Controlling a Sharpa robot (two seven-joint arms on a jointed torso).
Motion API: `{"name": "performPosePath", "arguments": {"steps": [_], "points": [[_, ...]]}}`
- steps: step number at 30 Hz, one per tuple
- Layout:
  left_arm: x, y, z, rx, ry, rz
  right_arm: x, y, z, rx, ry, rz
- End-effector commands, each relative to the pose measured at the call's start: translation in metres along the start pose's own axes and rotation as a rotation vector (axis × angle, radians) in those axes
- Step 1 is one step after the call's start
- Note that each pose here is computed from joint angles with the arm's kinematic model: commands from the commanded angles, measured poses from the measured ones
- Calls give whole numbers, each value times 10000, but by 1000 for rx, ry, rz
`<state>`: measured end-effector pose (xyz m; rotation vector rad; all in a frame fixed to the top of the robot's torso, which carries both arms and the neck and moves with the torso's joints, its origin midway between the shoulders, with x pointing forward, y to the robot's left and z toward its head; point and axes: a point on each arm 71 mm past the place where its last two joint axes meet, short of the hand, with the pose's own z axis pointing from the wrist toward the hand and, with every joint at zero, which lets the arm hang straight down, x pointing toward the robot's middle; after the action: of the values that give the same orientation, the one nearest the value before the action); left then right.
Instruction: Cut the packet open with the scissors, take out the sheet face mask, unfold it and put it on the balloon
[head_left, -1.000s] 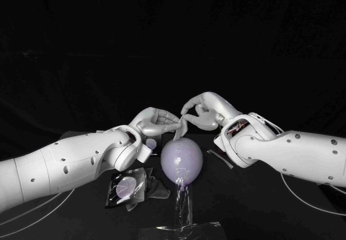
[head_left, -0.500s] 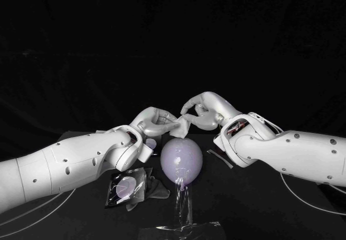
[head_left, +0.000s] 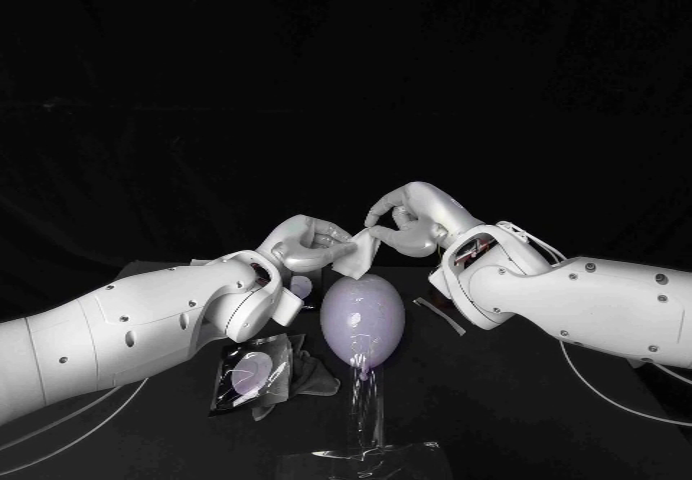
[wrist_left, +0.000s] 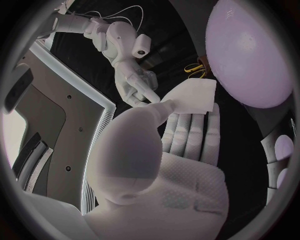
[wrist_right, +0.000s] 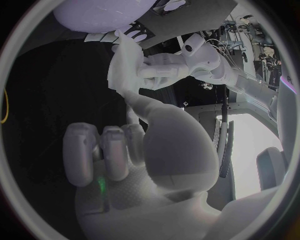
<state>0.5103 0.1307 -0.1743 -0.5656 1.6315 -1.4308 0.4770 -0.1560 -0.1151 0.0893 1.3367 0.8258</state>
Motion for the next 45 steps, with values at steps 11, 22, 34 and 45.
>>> {"name": "performPosePath", "arguments": {"steps": [11,22,34,45], "points": [[87,50,1,-89,110,-219,34,21,19,-2,26,-13],[125,74,-8,-136,171,-354,37,35,5,-4,32,-10],[163,63,-20,-141,225,-433,43,38,8,-1,35,-14],[178,59,-23,-143,242,-445,51,40,14,3,38,-17]]}}
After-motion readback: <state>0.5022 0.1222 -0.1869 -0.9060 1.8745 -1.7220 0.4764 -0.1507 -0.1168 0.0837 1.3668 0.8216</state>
